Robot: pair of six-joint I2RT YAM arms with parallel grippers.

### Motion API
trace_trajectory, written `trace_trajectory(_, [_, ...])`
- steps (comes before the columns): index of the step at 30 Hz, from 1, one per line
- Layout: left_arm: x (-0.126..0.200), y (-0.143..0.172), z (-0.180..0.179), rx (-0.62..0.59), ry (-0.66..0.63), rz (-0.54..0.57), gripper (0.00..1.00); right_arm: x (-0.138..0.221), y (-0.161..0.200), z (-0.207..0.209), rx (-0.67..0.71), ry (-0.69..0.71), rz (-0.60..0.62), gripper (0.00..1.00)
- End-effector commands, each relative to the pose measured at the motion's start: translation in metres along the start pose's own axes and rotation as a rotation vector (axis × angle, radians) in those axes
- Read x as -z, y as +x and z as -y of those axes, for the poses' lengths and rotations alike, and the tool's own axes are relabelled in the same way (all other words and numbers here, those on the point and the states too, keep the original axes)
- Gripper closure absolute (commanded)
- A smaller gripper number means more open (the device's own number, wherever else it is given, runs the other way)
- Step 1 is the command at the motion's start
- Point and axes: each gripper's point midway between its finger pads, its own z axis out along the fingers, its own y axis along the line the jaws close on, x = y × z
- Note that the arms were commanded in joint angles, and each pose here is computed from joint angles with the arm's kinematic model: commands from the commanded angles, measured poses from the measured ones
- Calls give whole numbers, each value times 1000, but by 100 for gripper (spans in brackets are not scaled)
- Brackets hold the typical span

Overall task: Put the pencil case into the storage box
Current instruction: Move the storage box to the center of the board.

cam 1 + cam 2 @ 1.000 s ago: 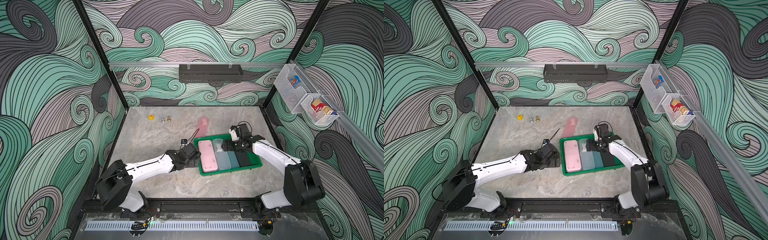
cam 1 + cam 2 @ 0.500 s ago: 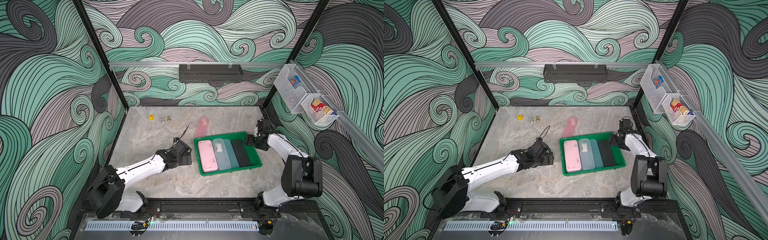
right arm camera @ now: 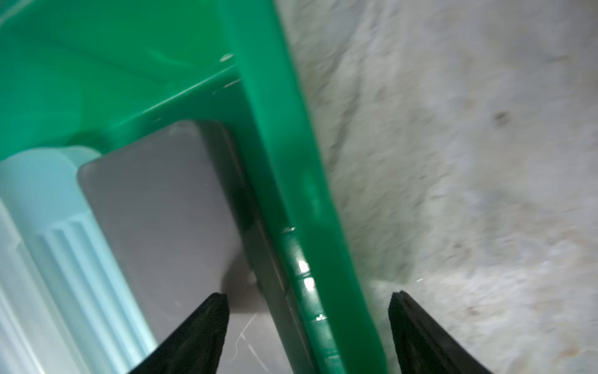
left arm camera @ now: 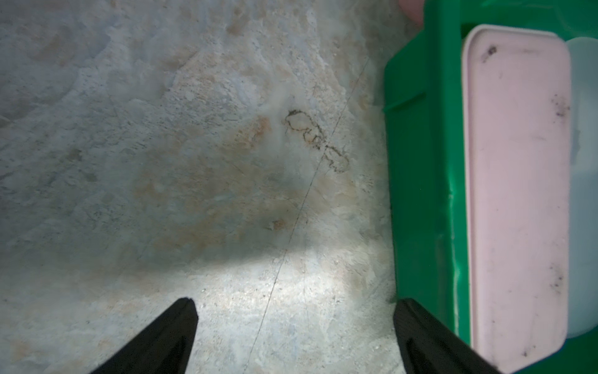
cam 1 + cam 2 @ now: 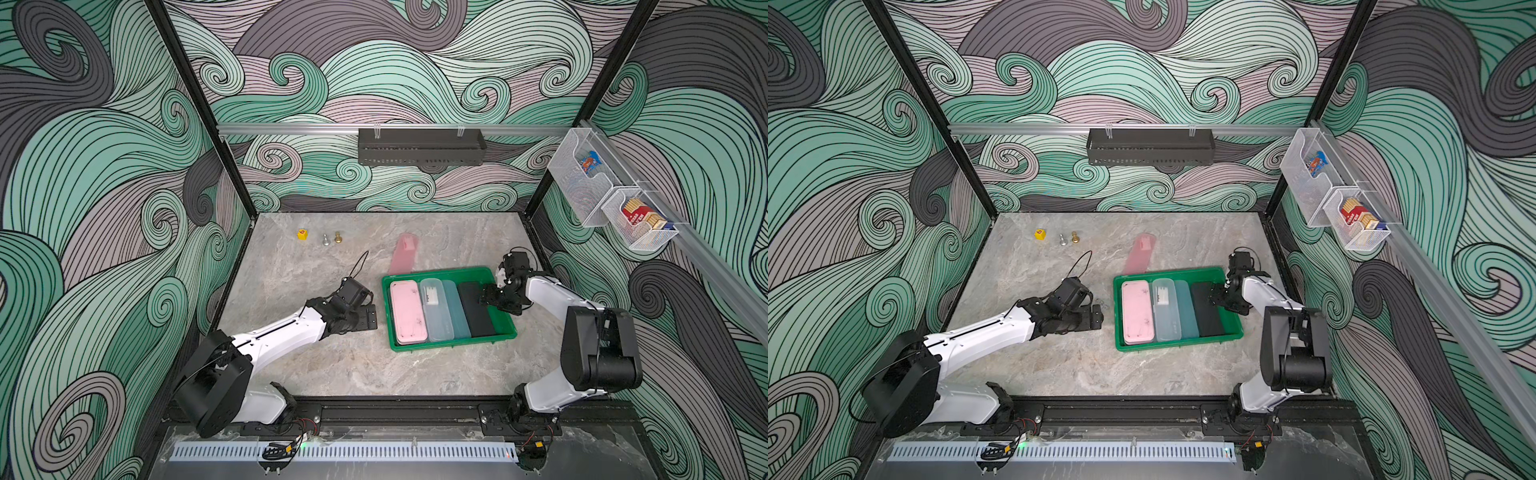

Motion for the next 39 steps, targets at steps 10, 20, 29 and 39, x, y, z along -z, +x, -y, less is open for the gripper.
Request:
trace_trajectory(10, [39,-15,-31,22,-16,83,1,-6,41,-78,8,-110,-10,26])
trace_trajectory(20, [66,-19,-57,37,-50,147,1,-21,63,-131,88,-86,-11,18])
trace_trajectory(29, [60,-14,-69,44,-66,139,1,31,37,-110,101,0,164,1])
trace_trajectory(39, [51,-13,-82,49,-75,143,1,75,-67,-197,236,-69,218,1])
